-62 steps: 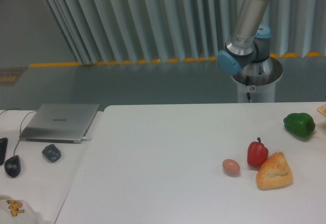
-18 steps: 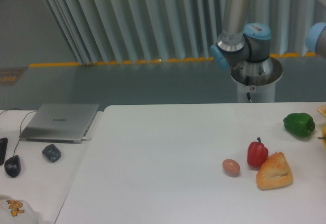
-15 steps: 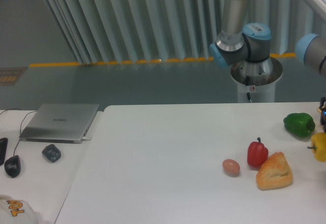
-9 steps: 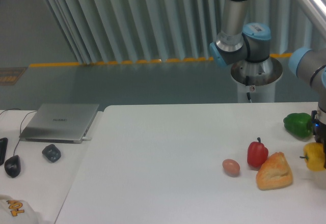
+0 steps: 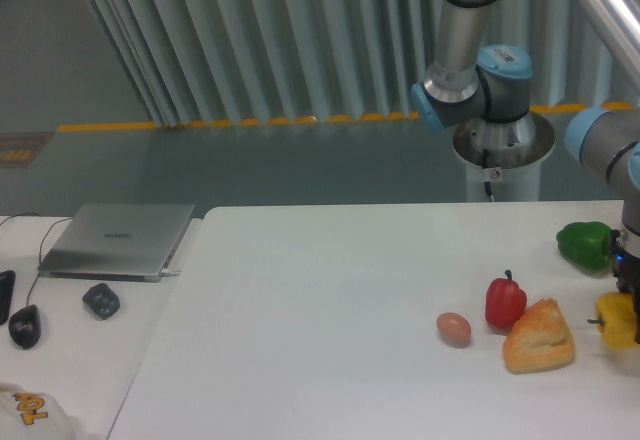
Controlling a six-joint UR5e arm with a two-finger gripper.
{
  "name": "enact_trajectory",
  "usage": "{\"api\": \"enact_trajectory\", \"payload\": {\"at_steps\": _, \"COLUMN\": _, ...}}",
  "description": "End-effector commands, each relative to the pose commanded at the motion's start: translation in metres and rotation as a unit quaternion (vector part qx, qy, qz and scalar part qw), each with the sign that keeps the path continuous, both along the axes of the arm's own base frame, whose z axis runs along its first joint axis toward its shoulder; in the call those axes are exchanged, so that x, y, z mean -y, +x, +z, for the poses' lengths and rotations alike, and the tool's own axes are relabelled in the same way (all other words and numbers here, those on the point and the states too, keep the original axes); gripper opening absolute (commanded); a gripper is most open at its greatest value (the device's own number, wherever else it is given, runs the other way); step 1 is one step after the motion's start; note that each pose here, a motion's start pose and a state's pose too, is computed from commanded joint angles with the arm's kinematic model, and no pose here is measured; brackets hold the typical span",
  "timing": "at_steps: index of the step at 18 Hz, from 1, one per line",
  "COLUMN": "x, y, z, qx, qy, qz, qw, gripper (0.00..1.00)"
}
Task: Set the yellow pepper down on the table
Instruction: 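Lower the held yellow pepper beside the green pepper onto the table, then open the gripper to release the yellow pepper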
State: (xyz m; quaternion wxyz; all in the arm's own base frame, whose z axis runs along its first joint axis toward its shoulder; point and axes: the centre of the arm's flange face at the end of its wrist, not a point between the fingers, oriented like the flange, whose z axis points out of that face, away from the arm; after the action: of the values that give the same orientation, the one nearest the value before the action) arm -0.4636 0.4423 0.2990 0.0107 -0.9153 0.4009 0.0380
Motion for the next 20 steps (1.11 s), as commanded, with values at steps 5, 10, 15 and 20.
{"api": "enact_trajectory", "payload": {"at_steps": 5, "x": 0.007, "y": 0.009, "z": 0.000, "qx": -0.006, "qy": -0.016, "qz": -0.003, "qw": 0.9998, "gripper": 1.00}}
{"api": "enact_trajectory", "payload": {"at_steps": 10, "x": 0.014, "y": 0.000, "z": 0.043, "qx": -0.032, "qy": 0.001, "qz": 0.005, "qw": 0.9995, "gripper": 1.00}}
{"api": "enact_trajectory", "payload": {"at_steps": 15, "x": 0.015, "y": 0.003, "z": 0.078, "qx": -0.031, "qy": -0.003, "qz": 0.005, "qw": 0.9995, "gripper": 1.00}}
{"api": "enact_trajectory", "payload": {"at_steps": 20, "x": 0.010, "y": -0.010, "z": 0.118, "qx": -0.024, "qy": -0.009, "qz": 0.003, "qw": 0.9997, "gripper": 1.00}}
